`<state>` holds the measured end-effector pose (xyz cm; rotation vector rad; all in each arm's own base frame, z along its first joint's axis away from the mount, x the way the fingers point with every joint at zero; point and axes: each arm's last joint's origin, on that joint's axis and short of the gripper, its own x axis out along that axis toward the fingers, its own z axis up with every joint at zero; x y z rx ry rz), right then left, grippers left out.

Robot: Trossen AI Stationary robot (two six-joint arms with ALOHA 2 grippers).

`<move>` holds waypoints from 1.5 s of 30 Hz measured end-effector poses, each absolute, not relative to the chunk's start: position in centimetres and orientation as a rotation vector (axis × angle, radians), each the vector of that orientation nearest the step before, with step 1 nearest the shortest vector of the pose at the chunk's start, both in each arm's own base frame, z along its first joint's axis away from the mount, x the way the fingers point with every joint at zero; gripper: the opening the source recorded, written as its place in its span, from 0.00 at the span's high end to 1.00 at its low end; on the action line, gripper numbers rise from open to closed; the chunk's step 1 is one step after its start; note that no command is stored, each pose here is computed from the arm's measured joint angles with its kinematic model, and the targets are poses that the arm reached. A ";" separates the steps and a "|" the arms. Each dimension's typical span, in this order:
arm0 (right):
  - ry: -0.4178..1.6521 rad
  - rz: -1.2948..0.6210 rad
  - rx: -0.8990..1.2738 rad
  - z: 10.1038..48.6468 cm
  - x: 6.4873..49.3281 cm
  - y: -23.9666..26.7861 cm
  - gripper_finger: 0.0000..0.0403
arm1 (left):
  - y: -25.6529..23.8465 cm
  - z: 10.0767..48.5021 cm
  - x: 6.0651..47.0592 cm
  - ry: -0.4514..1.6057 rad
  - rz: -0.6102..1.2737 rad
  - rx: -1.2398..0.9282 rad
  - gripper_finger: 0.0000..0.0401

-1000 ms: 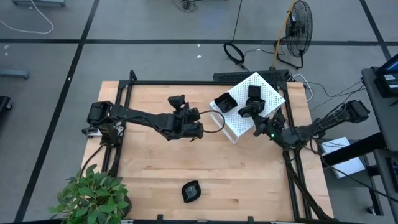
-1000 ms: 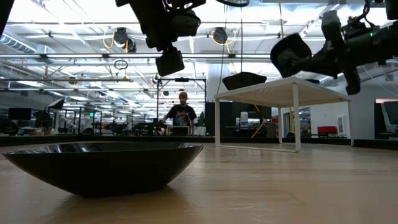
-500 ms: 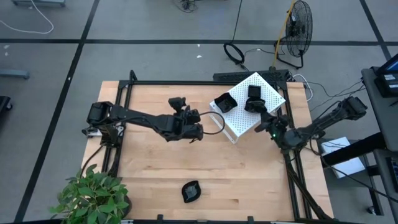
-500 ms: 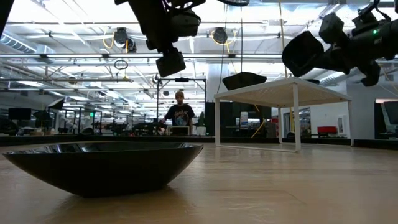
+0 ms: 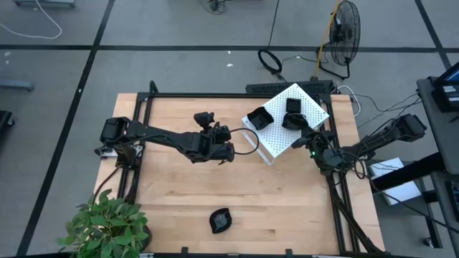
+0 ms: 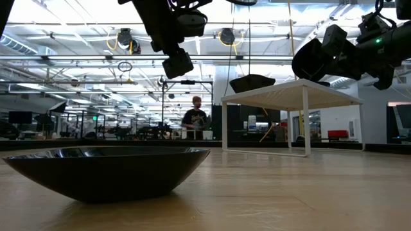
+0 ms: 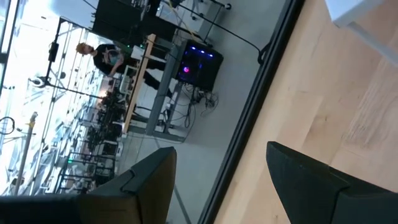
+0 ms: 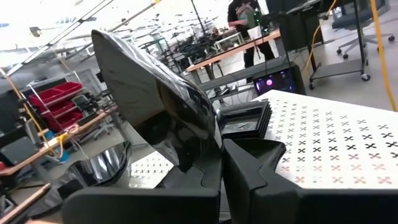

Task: Pick & Place Mini shaped plates
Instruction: Stack the black leaf shaped plate on top of the black leaf shaped plates on the shelf

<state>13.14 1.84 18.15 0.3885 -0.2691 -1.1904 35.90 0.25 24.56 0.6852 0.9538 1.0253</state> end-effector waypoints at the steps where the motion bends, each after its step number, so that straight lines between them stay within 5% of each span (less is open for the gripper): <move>1: -0.264 -1.188 0.383 18.1 13.2 1.9 1.00 | 0.3 24.6 35.9 0.954 1.026 0.685 0.37; 27: -0.236 -0.818 0.554 17.7 14.5 2.6 1.00 | 0.3 24.6 35.9 0.956 1.025 0.688 0.37; 35: -0.259 -0.842 0.568 17.8 14.5 2.6 1.00 | 0.2 24.5 35.9 0.962 1.010 0.681 0.37; 45: -0.243 -0.844 0.536 17.8 14.5 2.6 0.84 | 0.2 24.5 35.9 0.965 1.005 0.681 0.37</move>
